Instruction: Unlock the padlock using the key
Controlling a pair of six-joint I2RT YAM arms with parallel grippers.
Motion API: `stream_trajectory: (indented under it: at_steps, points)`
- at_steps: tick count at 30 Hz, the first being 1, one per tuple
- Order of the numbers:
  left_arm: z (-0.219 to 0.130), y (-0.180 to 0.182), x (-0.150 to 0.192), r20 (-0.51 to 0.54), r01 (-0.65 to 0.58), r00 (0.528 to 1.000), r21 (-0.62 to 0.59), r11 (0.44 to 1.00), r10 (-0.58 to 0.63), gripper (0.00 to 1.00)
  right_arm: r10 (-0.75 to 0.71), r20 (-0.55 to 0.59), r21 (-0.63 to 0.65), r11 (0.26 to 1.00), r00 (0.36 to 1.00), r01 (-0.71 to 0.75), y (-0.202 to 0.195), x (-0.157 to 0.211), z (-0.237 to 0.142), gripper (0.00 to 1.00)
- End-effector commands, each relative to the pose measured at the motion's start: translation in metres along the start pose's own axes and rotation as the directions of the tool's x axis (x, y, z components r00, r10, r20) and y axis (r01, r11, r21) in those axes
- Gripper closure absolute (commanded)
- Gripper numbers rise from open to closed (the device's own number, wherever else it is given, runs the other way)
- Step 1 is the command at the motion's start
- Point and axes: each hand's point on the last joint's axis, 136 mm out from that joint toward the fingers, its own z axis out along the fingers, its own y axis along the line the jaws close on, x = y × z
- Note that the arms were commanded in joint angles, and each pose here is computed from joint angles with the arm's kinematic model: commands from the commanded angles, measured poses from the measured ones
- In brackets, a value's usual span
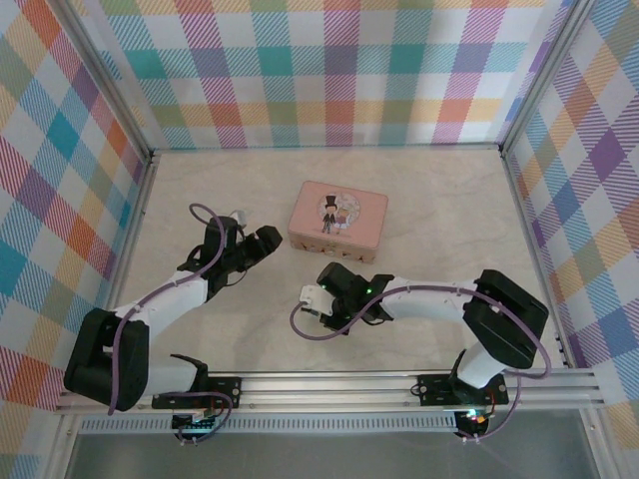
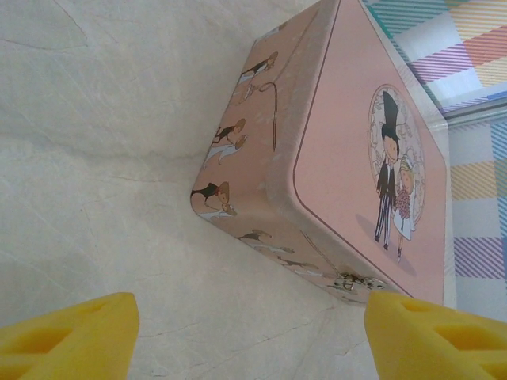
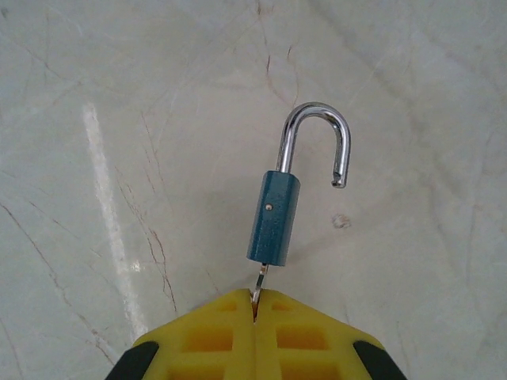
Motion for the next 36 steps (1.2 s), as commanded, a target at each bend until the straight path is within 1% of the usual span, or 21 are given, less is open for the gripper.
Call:
stream_trajectory:
  at_steps: [1,4,7,10,14,16,18,19,20,21,26,29,32,33,35,36]
  points:
    - [0.002,0.001,0.003,0.003,-0.002,1.000,0.001,1.000,0.002,0.25,0.010,-0.006,-0.002,1.000,1.000,-0.010,0.001,-0.002,0.002,0.92]
    - [0.002,0.002,0.003,0.003,-0.004,1.000,-0.003,1.000,0.004,0.25,0.012,-0.012,0.019,1.000,1.000,-0.012,-0.003,-0.001,0.002,0.78]
    - [0.004,0.001,0.003,0.000,-0.006,1.000,-0.003,1.000,0.006,0.24,0.017,-0.010,0.059,0.998,1.000,-0.016,-0.010,-0.002,-0.002,0.68]
    - [0.006,0.001,0.003,-0.004,-0.005,1.000,-0.002,1.000,0.005,0.25,0.029,0.025,0.093,0.995,0.999,-0.031,-0.015,-0.009,-0.011,0.62]
    - [0.006,0.001,0.002,0.002,-0.008,1.000,-0.001,1.000,0.008,0.24,0.084,0.102,0.122,0.988,0.991,-0.096,-0.027,-0.020,-0.031,0.57]
    - [0.005,0.002,0.001,0.008,-0.010,1.000,-0.006,1.000,0.011,0.24,0.119,0.144,0.177,0.974,0.982,-0.144,-0.042,-0.024,-0.043,0.49]
    - [0.005,0.003,0.000,0.012,-0.014,1.000,-0.013,1.000,0.014,0.23,0.142,0.175,0.208,0.962,0.974,-0.178,-0.053,-0.026,-0.052,0.46]
    - [0.004,0.003,0.000,0.014,-0.020,1.000,-0.017,1.000,0.020,0.22,0.161,0.194,0.231,0.951,0.968,-0.205,-0.060,-0.026,-0.057,0.41]
    - [0.004,0.003,-0.001,0.016,-0.023,1.000,-0.021,1.000,0.023,0.18,0.184,0.213,0.246,0.940,0.960,-0.235,-0.068,-0.027,-0.061,0.32]
    - [0.003,0.003,-0.002,0.019,-0.030,0.999,-0.025,0.999,0.030,0.00,0.206,0.236,0.252,0.931,0.950,-0.264,-0.074,-0.028,-0.067,0.01]
    - [-0.002,0.001,-0.012,0.048,-0.076,0.996,-0.053,0.996,0.079,0.00,0.300,0.357,0.312,0.854,0.885,-0.416,-0.115,-0.030,-0.094,0.00]
    - [-0.007,-0.002,-0.023,0.073,-0.122,0.989,-0.091,0.988,0.129,0.00,0.383,0.447,0.339,0.764,0.808,-0.550,-0.148,-0.026,-0.117,0.00]
    - [-0.013,-0.003,-0.043,0.121,-0.196,0.969,-0.153,0.969,0.215,0.00,0.430,0.535,0.372,0.652,0.727,-0.660,-0.184,-0.015,-0.144,0.00]
    - [-0.015,-0.003,-0.051,0.142,-0.231,0.956,-0.183,0.956,0.258,0.00,0.437,0.568,0.396,0.598,0.698,-0.697,-0.199,-0.008,-0.155,0.00]
    - [-0.022,0.007,-0.071,0.184,-0.260,0.930,-0.282,0.923,0.318,0.00,0.439,0.619,0.453,0.477,0.651,-0.753,-0.226,0.009,-0.175,0.00]
    - [-0.026,0.010,-0.081,0.199,-0.280,0.914,-0.320,0.905,0.353,0.00,0.443,0.638,0.483,0.407,0.630,-0.775,-0.240,0.021,-0.187,0.00]
